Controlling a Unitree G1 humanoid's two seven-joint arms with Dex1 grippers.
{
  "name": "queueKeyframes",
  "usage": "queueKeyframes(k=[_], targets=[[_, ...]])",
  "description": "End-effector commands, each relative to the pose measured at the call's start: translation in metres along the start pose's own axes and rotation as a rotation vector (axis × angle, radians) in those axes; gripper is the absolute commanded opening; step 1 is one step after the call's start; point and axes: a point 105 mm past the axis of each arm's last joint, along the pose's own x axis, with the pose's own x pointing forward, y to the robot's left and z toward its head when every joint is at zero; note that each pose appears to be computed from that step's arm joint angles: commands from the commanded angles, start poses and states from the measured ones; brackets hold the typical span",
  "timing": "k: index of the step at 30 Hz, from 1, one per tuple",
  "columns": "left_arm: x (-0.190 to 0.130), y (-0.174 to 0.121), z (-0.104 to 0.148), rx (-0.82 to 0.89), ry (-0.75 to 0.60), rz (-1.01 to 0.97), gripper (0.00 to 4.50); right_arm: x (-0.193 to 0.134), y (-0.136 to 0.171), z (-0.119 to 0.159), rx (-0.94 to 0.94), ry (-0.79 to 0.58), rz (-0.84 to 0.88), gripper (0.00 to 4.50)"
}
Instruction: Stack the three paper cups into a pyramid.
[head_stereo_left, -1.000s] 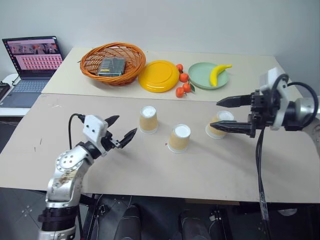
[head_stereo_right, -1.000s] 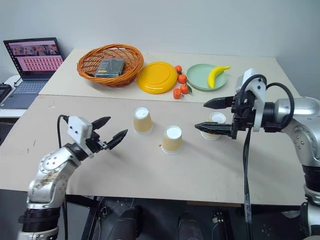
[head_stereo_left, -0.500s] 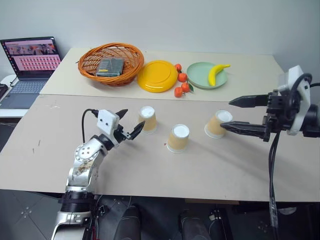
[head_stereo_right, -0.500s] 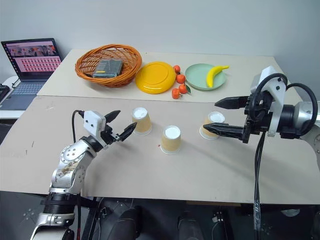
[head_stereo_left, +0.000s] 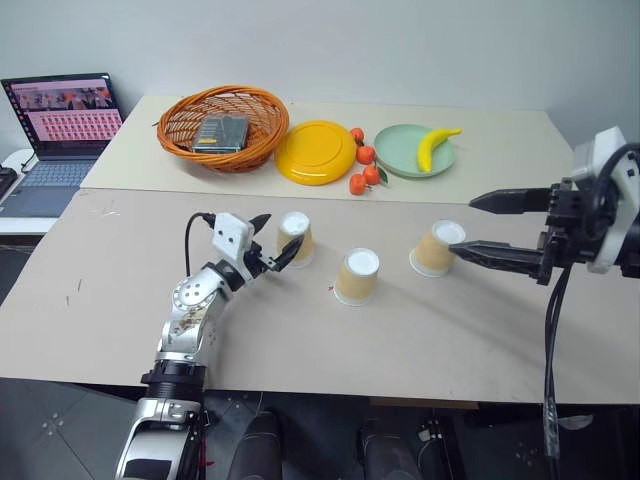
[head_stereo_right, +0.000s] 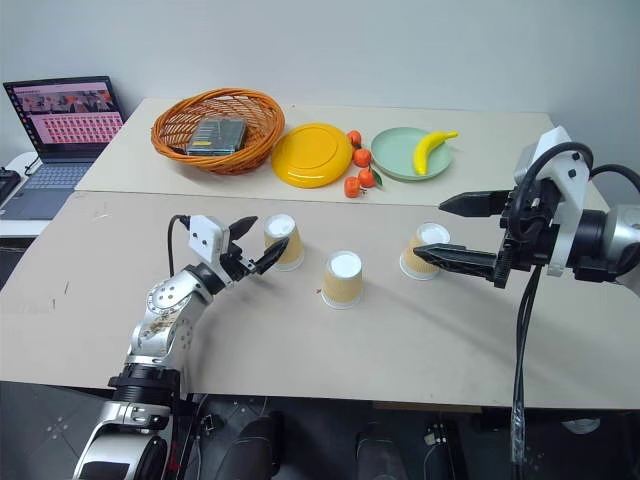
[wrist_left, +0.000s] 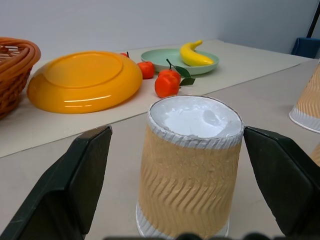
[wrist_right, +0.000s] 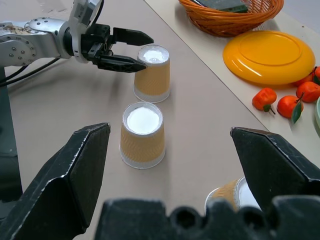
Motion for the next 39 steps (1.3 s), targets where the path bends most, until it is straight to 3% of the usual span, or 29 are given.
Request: queueKeyframes(k=[1, 8, 11, 14, 15, 22, 27, 33, 39], targets=[[0.007, -0.003, 0.013, 0.038, -0.053, -0.018, 4.44, -0.009, 0.001, 0.012, -0.047, -0.016, -0.032, 4.5], [0.016, -0.009, 0.019, 0.034, -0.085, -0.046, 4.44, -0.01, 0.0, 0.013, -0.048, -0.018, -0.049, 4.5], [0.018, -0.01, 0.02, 0.031, -0.091, -0.05, 3.79, -0.011, -0.002, 0.013, -0.052, -0.02, -0.061, 4.5], [0.019, -0.009, 0.021, 0.034, -0.089, -0.048, 2.65, -0.013, -0.004, 0.013, -0.053, -0.021, -0.074, 4.5], [0.019, -0.007, 0.023, 0.037, -0.091, -0.037, 2.46, -0.013, -0.005, 0.013, -0.052, -0.021, -0.076, 4.5], [0.019, -0.001, 0.044, 0.058, -0.125, -0.04, 2.46, -0.009, -0.005, 0.011, -0.047, -0.027, -0.07, 4.5], [0.001, -0.011, 0.069, 0.084, -0.119, -0.196, 2.46, -0.004, -0.007, 0.009, -0.045, -0.04, -0.057, 4.5], [-0.042, -0.035, 0.05, 0.052, -0.008, -0.355, 2.46, 0.004, -0.009, 0.007, -0.039, -0.064, -0.042, 4.5], [-0.052, -0.042, 0.032, 0.053, 0.027, -0.387, 2.46, 0.007, -0.008, 0.009, -0.044, -0.074, -0.038, 4.5]])
